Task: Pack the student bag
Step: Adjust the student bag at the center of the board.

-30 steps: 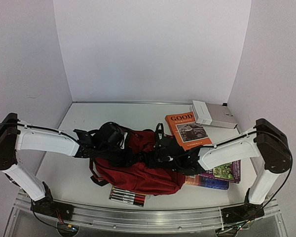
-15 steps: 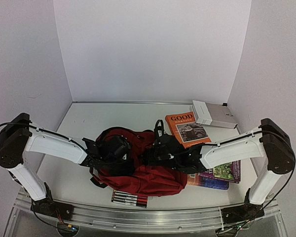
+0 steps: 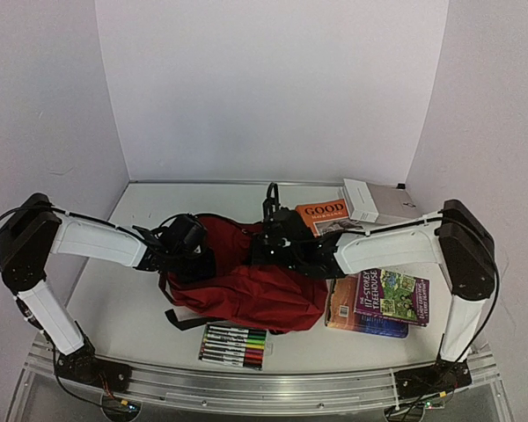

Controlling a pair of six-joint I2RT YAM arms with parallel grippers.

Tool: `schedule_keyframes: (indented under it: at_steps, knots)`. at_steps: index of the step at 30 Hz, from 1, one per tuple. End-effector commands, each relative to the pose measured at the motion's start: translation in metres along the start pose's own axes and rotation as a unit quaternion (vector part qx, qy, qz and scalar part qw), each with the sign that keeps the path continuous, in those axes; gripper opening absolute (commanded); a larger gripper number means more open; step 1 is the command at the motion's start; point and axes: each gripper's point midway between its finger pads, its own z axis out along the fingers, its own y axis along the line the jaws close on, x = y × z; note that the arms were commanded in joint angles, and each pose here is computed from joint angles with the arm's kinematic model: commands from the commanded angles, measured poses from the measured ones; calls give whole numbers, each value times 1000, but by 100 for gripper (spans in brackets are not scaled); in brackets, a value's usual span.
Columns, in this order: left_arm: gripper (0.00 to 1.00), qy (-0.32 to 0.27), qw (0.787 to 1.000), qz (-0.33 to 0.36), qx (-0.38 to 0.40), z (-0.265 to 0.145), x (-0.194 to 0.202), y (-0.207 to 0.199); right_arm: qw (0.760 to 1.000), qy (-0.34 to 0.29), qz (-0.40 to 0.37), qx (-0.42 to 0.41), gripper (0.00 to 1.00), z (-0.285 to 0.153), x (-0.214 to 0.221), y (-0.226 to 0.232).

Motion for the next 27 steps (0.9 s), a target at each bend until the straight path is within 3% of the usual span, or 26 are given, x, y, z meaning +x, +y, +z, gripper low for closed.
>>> schedule_keyframes:
  at_steps: [1,3,6,9,10,12,14,19,27]
  knots:
    - [4,-30,999,17,18,-2,-38,-5,997,-53,-23,-52,4,5,-59,21]
    - [6,-34,999,12,20,-7,-48,-5,995,-51,-44,-74,15,-2,-64,30]
    - [19,-39,999,14,28,-21,-54,-10,993,-47,-62,-92,38,-23,-68,34]
    - [36,-24,998,10,55,-41,-45,-16,992,-20,-63,-106,58,-44,-56,30]
    - [46,-14,997,9,71,-48,-39,-19,992,-11,-55,-114,65,-55,-54,29]
    - [62,7,995,8,103,-64,-25,-23,989,22,-42,-138,72,-69,-36,29]
    - [72,28,992,3,125,-77,-10,-24,986,48,-20,-159,78,-87,-20,31]
    - [80,52,988,-13,142,-106,17,-11,971,152,37,-182,77,-107,50,22]
    - [84,42,991,-32,123,-126,25,7,939,253,133,-190,56,-131,127,8]
